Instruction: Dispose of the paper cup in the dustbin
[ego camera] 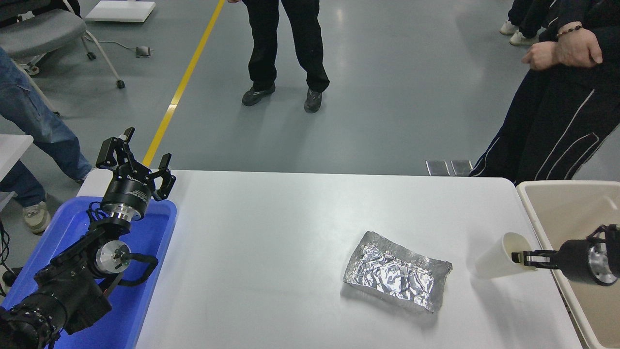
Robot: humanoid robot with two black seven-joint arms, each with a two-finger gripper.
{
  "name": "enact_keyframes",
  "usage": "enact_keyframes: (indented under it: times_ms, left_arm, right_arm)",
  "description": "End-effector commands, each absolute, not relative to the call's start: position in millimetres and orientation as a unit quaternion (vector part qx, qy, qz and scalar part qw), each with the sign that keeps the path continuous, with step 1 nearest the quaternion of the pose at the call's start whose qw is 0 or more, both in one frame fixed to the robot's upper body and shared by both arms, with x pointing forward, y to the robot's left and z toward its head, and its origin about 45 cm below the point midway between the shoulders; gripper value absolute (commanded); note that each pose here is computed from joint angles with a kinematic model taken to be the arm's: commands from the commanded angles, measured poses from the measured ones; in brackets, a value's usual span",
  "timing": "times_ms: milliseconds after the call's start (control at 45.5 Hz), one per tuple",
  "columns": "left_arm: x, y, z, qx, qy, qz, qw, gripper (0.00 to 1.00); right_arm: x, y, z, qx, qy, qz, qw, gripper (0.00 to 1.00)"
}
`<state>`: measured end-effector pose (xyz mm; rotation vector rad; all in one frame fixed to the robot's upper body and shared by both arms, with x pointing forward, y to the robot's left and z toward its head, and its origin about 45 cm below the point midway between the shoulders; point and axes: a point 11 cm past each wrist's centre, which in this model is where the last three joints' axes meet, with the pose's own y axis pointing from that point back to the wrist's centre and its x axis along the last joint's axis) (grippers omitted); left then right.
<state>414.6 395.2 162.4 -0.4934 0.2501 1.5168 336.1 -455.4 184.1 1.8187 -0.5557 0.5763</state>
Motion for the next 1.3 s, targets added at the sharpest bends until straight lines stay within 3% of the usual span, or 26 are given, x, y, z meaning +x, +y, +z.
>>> enact_keyframes:
  times_ms: [0,220,462,747,1099,1275]
  left_arm:
    - [414.6,395.3,162.4,-0.221,0.112,0.6788,0.6913,1.00]
    - [414.6,395.2,162.4,-0.220,0.112,0.6786,0.6918,1.00]
    - [414.6,395.2,162.4,-0.220,0.112,0.6786,0.6918,1.00]
    - [414.6,395.3,162.4,-0.221,0.112,0.6788,0.6914,1.00]
    - [414.6,395.3,162.4,-0.221,0.112,0.6788,0.6913,1.00]
    - [414.6,395.2,162.4,-0.220,0.112,0.6786,0.6918,1.00]
  right_arm:
    - [345.8,-462.8,255.3,0.773,-0.295,0.265,0.496,0.00]
    - [353.4,-482.3,330.6,0.784,-0.371,0.245,0.433,0.00]
    - [353.6,-493.9,383.0,0.779,-0.398,0.261,0.407,0.00]
    - [352.1,-505.2,380.1,0.771,-0.407,0.253,0.419,0.00]
    - [348.0,-621.7,346.5,0.663,-0.548,0.165,0.483,0.00]
    - [343.9,-653.3,341.2,0.608,-0.588,0.146,0.513,0.00]
